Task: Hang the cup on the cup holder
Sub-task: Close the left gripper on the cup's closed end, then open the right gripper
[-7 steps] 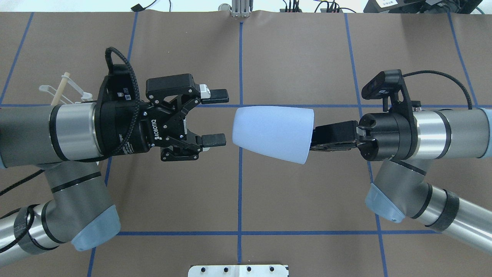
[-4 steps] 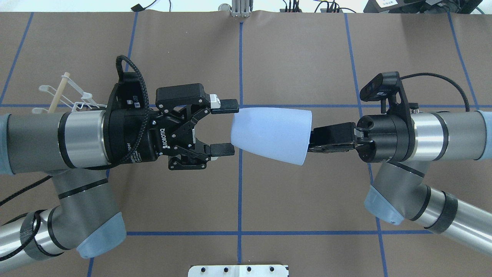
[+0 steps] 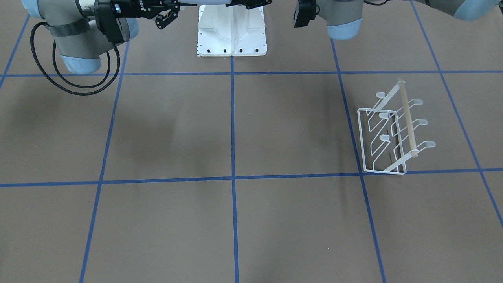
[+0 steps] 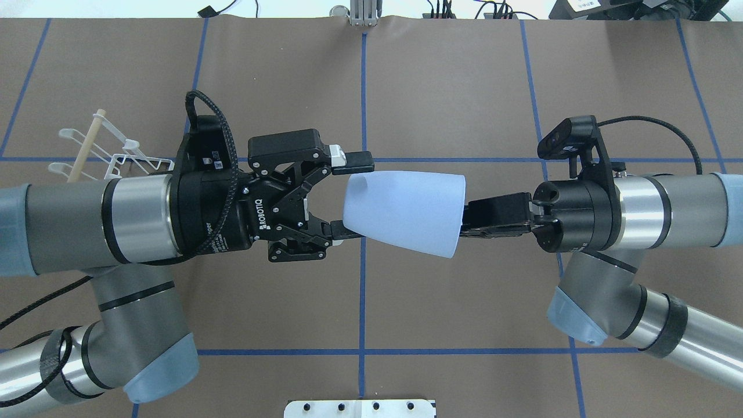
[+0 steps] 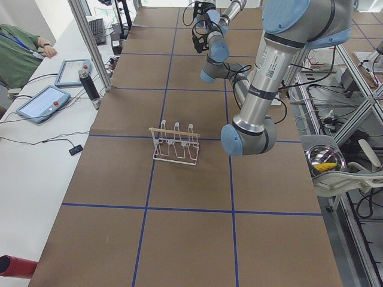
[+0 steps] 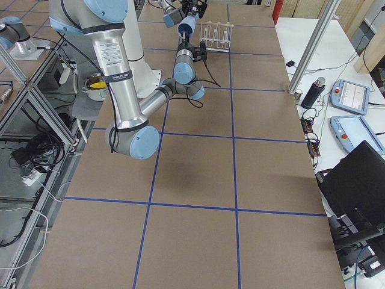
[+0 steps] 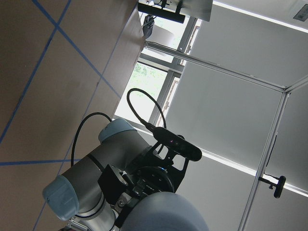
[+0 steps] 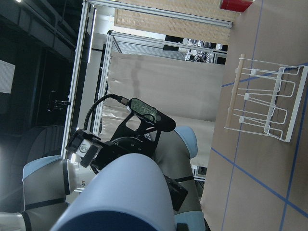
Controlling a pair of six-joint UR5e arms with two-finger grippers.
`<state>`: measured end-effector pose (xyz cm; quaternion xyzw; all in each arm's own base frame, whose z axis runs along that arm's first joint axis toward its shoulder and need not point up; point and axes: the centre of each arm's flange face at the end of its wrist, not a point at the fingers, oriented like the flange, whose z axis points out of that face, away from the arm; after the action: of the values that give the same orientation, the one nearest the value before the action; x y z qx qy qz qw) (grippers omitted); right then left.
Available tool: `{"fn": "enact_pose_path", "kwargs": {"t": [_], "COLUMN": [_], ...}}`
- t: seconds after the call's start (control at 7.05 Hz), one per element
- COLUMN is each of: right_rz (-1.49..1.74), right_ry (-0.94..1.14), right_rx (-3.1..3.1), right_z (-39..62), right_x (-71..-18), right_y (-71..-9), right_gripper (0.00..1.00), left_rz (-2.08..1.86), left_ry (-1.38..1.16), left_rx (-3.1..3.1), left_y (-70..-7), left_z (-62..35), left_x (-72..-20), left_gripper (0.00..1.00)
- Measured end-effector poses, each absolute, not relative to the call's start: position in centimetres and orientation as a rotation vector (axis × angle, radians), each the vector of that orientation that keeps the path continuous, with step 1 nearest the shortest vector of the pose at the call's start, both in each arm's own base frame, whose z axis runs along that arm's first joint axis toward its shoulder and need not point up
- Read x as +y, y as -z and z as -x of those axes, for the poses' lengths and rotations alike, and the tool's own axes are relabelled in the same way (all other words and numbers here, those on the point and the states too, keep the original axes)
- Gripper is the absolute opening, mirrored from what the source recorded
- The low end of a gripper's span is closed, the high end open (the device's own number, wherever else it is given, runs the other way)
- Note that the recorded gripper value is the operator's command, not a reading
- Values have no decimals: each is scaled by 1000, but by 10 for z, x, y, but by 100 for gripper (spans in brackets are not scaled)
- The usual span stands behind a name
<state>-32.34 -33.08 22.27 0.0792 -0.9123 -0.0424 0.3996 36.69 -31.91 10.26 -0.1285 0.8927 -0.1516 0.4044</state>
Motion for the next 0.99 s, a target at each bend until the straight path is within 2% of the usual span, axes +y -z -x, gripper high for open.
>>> {"fn": "enact_pose_path", "kwargs": {"t": [0.14,0.28,0.43,0.57,0.71,0.85,0.99], "right_rz": [-198,-195,-194,-196,-200,-203,-205], "right_ry": [109,110,110,105,96,85,65], "right_rx": [-2309,-2309,-2309,-2310,-2313,-2314,-2310], "right_z": [324,325,325,326,326,326,327], "right_x": [-330,-329,-329,-329,-330,-331,-333], "right_y": [-223,-223,-223,-224,-223,-224,-226], "right_gripper": [0,0,0,4,46,99,100], "left_rz": [327,330,330,332,338,342,345], "left_ry": [383,383,381,377,376,372,365], "left_rx": [2258,2259,2259,2265,2265,2265,2272], "left_y": [-101,-100,-100,-100,-101,-102,-101], "left_z": [-369,-370,-370,-368,-367,-367,-364], "left_x": [-317,-316,-315,-314,-314,-313,-311], "left_gripper": [77,50,14,0,0,0,0]}}
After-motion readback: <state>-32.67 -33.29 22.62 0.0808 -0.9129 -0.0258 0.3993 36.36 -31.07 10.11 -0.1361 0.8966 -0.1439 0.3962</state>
